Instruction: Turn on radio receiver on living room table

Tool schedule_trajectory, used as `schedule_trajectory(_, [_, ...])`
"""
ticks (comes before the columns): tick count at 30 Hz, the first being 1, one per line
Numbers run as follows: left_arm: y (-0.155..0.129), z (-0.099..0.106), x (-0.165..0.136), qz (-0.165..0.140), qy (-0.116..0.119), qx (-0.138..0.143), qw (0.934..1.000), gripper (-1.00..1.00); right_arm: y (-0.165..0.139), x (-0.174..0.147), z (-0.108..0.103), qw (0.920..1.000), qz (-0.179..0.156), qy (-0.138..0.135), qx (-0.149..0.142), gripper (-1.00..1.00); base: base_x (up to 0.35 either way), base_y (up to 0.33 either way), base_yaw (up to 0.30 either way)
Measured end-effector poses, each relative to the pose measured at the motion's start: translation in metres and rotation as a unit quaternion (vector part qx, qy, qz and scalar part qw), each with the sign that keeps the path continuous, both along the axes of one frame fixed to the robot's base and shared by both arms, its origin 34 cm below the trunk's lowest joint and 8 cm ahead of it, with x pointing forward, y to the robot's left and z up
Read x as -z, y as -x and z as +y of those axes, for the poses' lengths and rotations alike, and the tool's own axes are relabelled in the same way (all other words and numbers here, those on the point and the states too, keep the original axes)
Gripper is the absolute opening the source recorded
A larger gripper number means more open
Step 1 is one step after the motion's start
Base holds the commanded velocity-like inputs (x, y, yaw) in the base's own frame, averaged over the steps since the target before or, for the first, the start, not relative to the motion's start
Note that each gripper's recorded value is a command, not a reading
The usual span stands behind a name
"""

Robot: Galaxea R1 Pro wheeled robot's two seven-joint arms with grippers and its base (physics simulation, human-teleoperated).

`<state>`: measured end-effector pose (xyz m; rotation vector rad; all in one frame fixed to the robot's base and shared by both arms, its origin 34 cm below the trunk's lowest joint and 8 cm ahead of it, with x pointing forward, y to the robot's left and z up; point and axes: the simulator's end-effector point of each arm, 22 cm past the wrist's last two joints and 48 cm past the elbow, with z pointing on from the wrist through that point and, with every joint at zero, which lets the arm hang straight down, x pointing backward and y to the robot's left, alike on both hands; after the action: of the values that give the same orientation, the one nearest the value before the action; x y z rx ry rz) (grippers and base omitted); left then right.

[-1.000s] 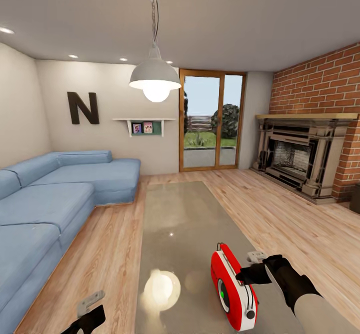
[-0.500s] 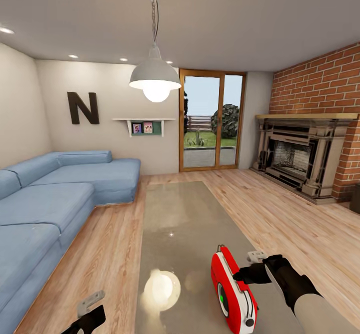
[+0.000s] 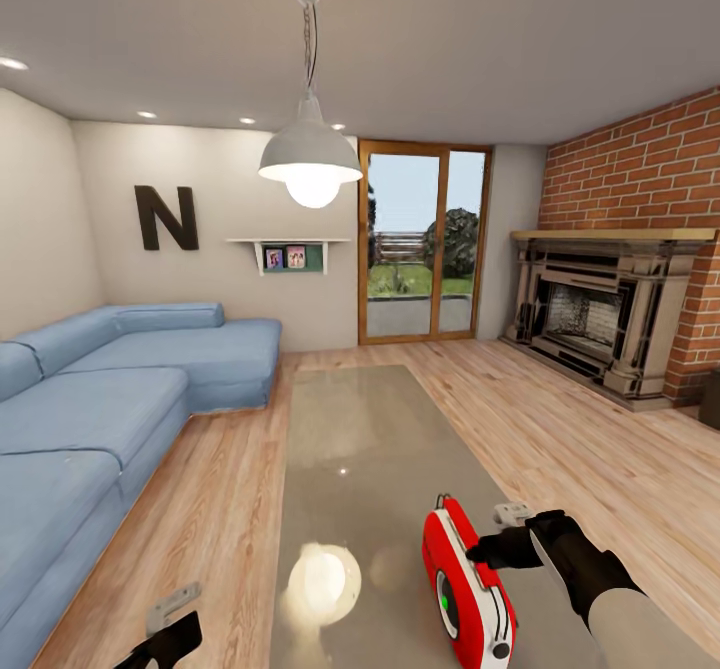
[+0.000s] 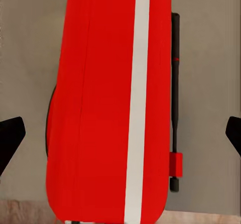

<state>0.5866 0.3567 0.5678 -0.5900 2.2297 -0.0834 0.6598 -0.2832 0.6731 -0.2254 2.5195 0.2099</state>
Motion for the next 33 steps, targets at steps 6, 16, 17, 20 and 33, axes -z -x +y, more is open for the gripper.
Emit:
schedule_trajectory(6, [-0.001, 0.000, -0.011, 0.001, 0.000, 0.000, 1.0000, -1.00, -0.002, -0.011, -0.001, 1.0000, 0.000, 0.002, 0.002, 1.00, 0.000, 0.000, 0.000])
schedule_trajectory(16, [-0.002, 0.000, -0.028, 0.004, -0.008, 0.008, 0.9999, -1.00, -0.004, -0.029, -0.003, 1.0000, -0.001, 0.007, 0.004, 1.00, -0.019, 0.000, 0.000])
schedule_trajectory(17, [-0.002, 0.000, -0.030, 0.005, -0.012, 0.011, 0.9999, -1.00, -0.004, -0.031, -0.003, 1.0000, -0.001, 0.007, 0.004, 1.00, -0.106, 0.000, 0.000])
schedule_trajectory(20, [-0.002, 0.000, -0.035, 0.007, -0.018, 0.017, 0.9997, -1.00, -0.004, -0.037, -0.003, 1.0000, -0.001, 0.007, 0.004, 1.00, -0.137, -0.012, 0.000])
schedule_trajectory(33, [-0.003, 0.001, -0.058, 0.008, -0.020, 0.018, 0.9996, -1.00, -0.006, -0.059, -0.003, 1.0000, -0.001, 0.007, 0.004, 1.00, -0.289, -0.124, 0.000])
